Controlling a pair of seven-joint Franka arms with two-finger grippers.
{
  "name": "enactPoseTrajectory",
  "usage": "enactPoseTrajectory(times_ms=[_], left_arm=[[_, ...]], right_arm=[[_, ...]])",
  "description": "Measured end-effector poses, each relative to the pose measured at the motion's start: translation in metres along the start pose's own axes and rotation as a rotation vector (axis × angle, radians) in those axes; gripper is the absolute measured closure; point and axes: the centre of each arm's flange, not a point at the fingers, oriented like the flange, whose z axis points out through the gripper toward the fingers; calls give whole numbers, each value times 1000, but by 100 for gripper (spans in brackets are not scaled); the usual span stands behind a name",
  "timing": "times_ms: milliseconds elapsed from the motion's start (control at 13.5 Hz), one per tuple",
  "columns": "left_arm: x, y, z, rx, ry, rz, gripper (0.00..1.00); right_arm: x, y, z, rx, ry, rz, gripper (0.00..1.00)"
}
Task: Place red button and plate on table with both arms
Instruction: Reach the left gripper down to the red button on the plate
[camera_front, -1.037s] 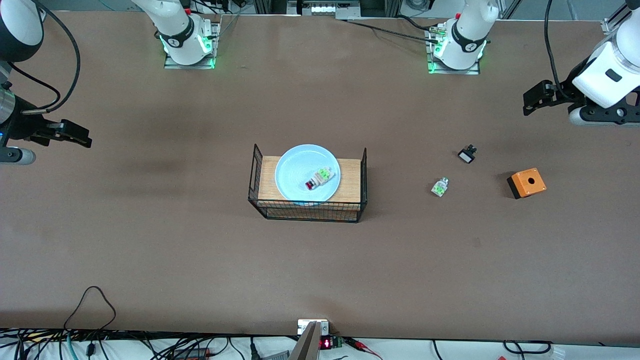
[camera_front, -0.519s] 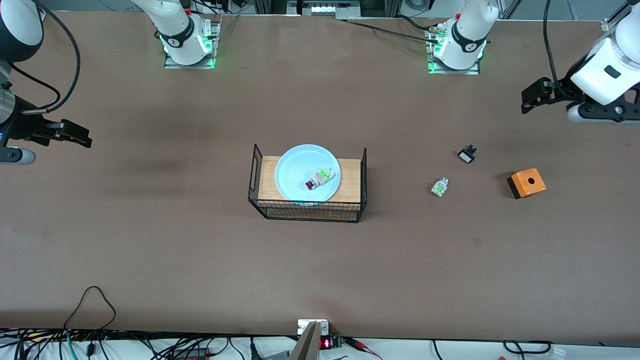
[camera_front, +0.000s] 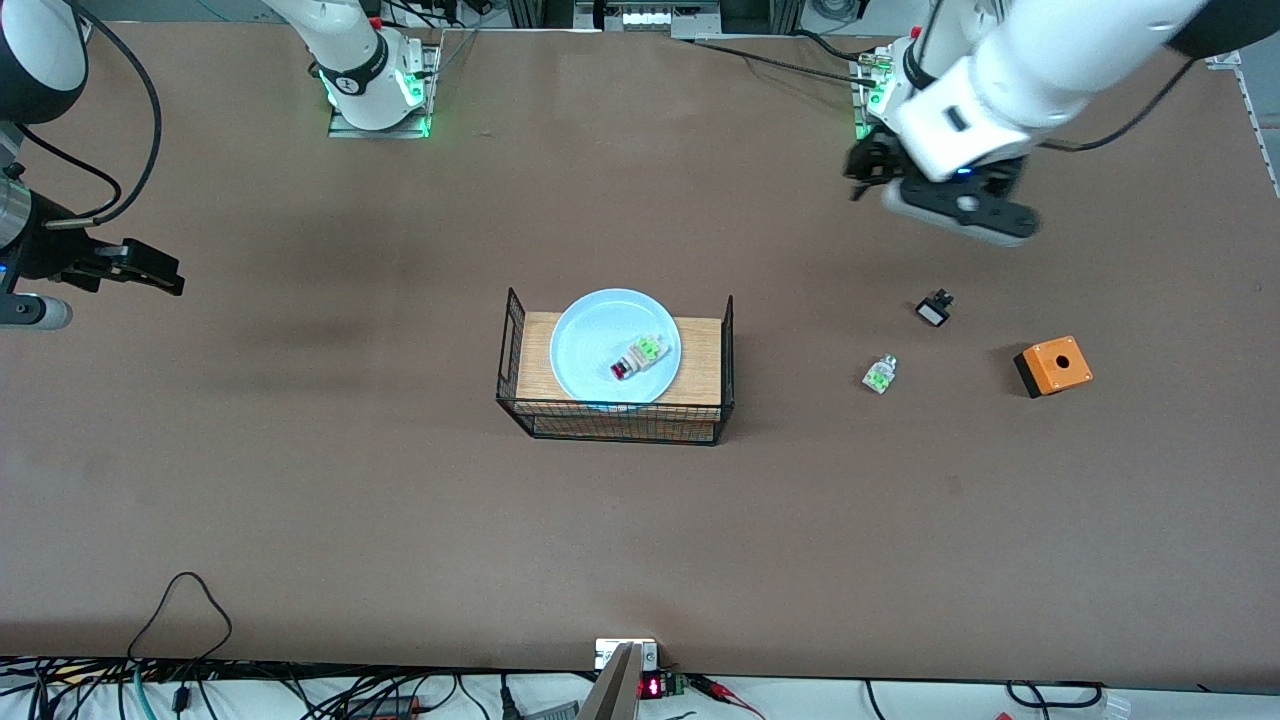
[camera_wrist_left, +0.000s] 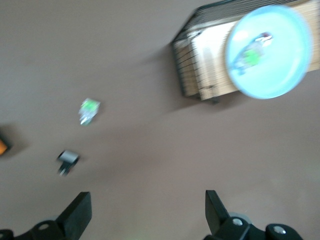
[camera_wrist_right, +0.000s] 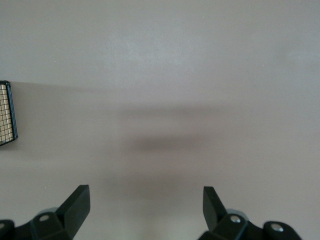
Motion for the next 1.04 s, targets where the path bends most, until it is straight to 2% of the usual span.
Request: enactPoseTrajectory(times_ms=[296, 370, 741, 1037], left_arm=[[65, 80, 65, -120, 140, 124, 0], [76, 100, 86, -127, 175, 157, 0], [104, 161, 184, -53, 273, 313, 0], [115, 165, 242, 35, 268, 394, 0]], right_arm=[[0, 0, 0, 0, -1, 0, 0], [0, 0, 0, 0, -1, 0, 0], [0, 0, 0, 0, -2, 0, 0], [1, -1, 2, 0, -5, -1, 0]])
